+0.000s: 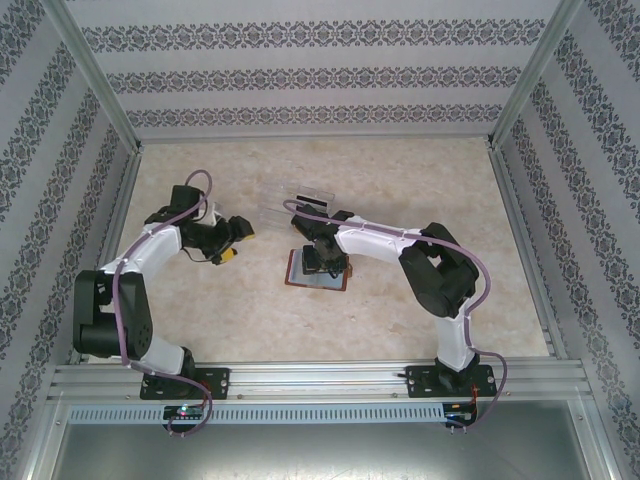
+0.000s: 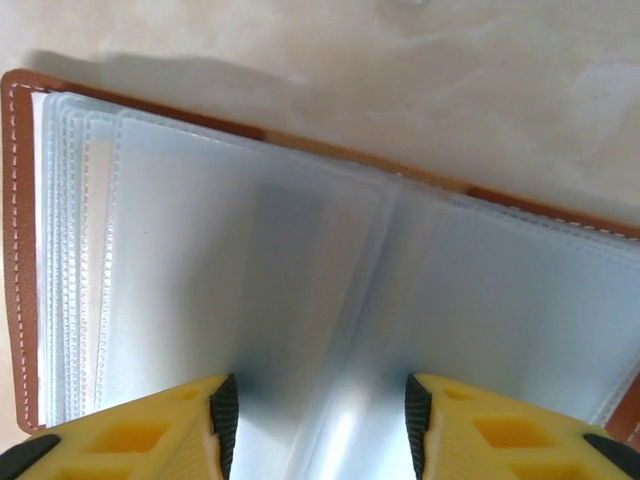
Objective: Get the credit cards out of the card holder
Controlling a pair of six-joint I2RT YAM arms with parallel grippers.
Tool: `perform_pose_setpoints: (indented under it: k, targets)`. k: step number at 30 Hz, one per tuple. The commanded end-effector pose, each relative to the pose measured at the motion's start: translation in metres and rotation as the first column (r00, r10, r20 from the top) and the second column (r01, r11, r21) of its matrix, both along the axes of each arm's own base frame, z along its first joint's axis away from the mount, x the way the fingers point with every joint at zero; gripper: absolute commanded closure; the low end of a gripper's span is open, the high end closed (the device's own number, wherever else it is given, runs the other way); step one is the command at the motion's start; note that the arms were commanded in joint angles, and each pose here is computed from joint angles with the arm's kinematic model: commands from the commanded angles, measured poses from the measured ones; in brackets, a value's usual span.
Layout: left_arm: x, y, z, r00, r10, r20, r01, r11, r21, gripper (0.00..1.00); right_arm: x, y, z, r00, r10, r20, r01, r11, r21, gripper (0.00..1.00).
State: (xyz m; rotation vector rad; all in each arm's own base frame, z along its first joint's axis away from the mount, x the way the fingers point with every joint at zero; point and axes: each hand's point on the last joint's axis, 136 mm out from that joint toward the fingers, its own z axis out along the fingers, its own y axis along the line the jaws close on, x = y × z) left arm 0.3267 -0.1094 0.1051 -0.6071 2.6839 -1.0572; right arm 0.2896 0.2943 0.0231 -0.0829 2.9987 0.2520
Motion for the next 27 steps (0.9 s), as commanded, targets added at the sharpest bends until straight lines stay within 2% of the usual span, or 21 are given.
perform_pose_setpoints:
  k: [1, 6, 13, 22, 27]
  targets:
    - [-0.001, -0.027, -0.007, 0.998, -0.061, 0.012, 0.061, 0.998, -0.018, 0.33, -0.007, -0.022, -0.02, 0.999, -0.019, -0.036, 0.017, 0.998, -0.067, 0.55]
    - [-0.011, -0.068, -0.024, 0.985, -0.169, -0.02, 0.169, 0.986, -0.015, 0.45, -0.01, -0.025, -0.026, 0.999, -0.007, -0.047, 0.005, 0.999, -0.041, 0.61]
    - [-0.021, -0.112, -0.035, 0.965, -0.26, -0.024, 0.259, 0.965, -0.025, 0.58, -0.011, -0.024, -0.027, 0.999, -0.001, -0.033, 0.001, 1.0, 0.002, 0.65]
    - [-0.022, -0.123, -0.034, 0.963, -0.268, 0.0, 0.268, 0.963, 0.011, 0.72, -0.011, -0.023, -0.028, 0.999, 0.002, -0.032, -0.002, 1.0, 0.018, 0.67]
    - [-0.019, -0.129, -0.029, 0.959, -0.283, 0.01, 0.283, 0.959, 0.005, 0.73, -0.011, -0.026, -0.03, 0.999, -0.01, -0.039, 0.01, 1.0, 0.013, 0.67]
